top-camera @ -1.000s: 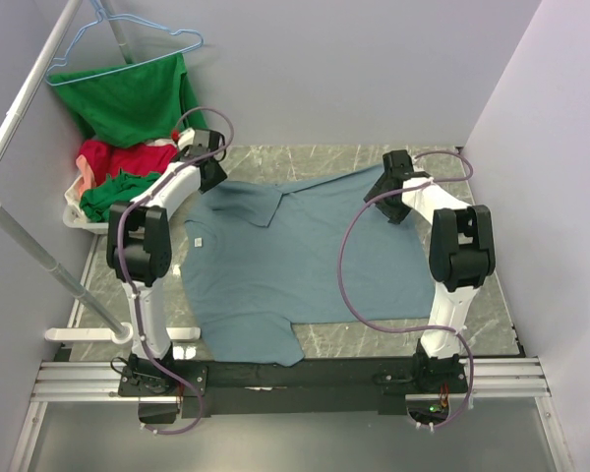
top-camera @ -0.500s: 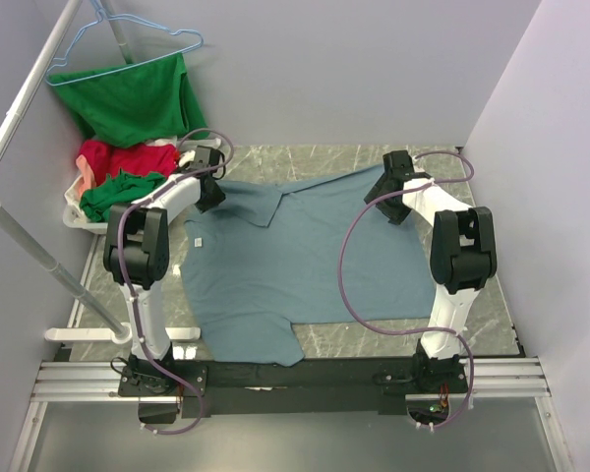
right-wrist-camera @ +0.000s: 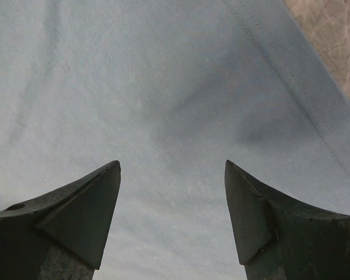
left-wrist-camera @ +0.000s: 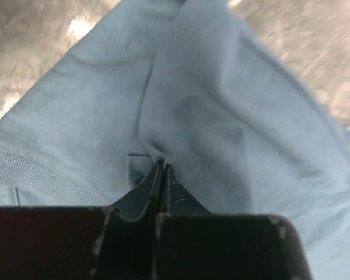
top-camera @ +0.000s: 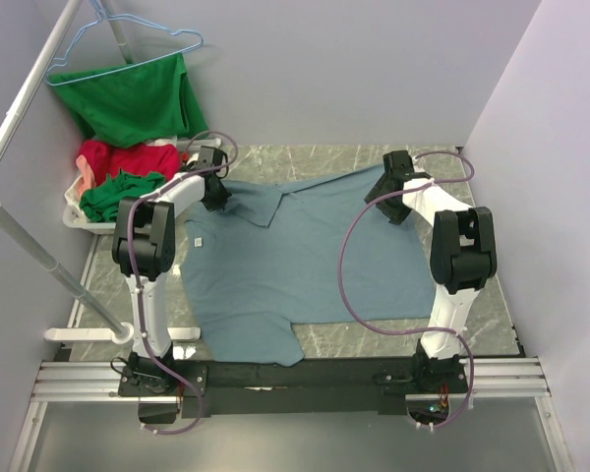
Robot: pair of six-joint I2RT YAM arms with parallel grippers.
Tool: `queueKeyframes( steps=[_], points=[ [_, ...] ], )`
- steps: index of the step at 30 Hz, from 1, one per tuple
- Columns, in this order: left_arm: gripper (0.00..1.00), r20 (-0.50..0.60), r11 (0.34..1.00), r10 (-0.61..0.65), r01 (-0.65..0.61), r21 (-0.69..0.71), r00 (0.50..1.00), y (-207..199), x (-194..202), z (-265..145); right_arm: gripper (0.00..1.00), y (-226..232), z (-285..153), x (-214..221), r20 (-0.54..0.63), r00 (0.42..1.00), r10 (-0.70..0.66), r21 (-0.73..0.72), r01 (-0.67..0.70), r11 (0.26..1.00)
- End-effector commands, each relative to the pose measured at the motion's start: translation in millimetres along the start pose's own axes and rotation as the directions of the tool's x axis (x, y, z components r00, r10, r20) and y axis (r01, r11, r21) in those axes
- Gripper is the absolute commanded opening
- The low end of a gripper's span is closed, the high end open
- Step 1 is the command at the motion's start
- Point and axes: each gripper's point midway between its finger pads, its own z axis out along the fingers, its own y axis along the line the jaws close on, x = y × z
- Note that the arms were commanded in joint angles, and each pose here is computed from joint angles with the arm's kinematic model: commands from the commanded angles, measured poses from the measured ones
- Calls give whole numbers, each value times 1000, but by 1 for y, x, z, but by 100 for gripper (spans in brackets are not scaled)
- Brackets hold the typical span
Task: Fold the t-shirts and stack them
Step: Fold the tshirt
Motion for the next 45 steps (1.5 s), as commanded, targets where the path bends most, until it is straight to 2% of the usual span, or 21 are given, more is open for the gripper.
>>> queueKeyframes(
  steps=[1, 6, 14, 16, 19, 20, 21, 23, 24, 25, 30, 33, 39, 43, 45],
  points=[
    [1, 70, 997, -17, 11, 72, 997, -26, -34, -13, 78, 10, -21, -18, 65, 998, 4, -34, -2, 999],
    [1, 126, 992, -57, 43, 115, 990, -39, -59, -44, 78, 12, -19, -19, 63, 998, 3, -34, -1, 999],
    [1, 103, 989, -65, 50, 136, 993, -26, -46, -89, 78, 12, -18, -17, 59, 998, 12, -38, -10, 999],
    [1, 134, 984, -75, 52, 172, 988, -28, -52, -108, 79, 12, -19, -17, 61, 998, 13, -40, -11, 999],
    [1, 148, 982, -62, 34, 184, 987, -35, -61, -110, 79, 13, -19, -18, 63, 998, 18, -42, -16, 999],
    [1, 142, 984, -55, 29, 173, 988, -36, -62, -105, 79, 14, -18, -18, 60, 998, 16, -42, -14, 999],
    [1, 92, 993, -31, 20, 117, 995, -30, -49, -82, 78, 14, -18, -18, 58, 998, 18, -42, -15, 999],
    [1, 78, 994, -21, 13, 108, 997, -41, -57, -70, 78, 16, -17, -19, 59, 998, 18, -43, -15, 999],
    [1, 19, 998, -4, 3, 58, 1000, -34, -40, -42, 79, 17, -17, -20, 59, 998, 17, -43, -14, 999],
    [1, 19, 998, -6, 5, 64, 1000, -41, -44, -36, 79, 19, -17, -21, 62, 998, 16, -45, -13, 999],
    [5, -72, 999, -18, 19, 25, 997, -31, -14, 24, 78, 18, -14, -23, 61, 998, 5, -32, -3, 999],
    [9, -92, 999, -20, 23, 27, 996, -27, -7, 40, 79, 18, -13, -24, 61, 998, 1, -29, 1, 1000],
    [20, -54, 999, -2, 4, 38, 999, -22, -12, 36, 79, 21, -12, -23, 58, 998, 7, -39, -4, 999],
    [22, -38, 999, 15, -13, 44, 999, -20, -14, 27, 78, 21, -12, -20, 48, 999, 10, -46, -8, 999],
    [20, -14, 998, 18, -17, 61, 1000, -24, -22, 18, 79, 22, -12, -19, 48, 999, 8, -46, -6, 999]
  ],
)
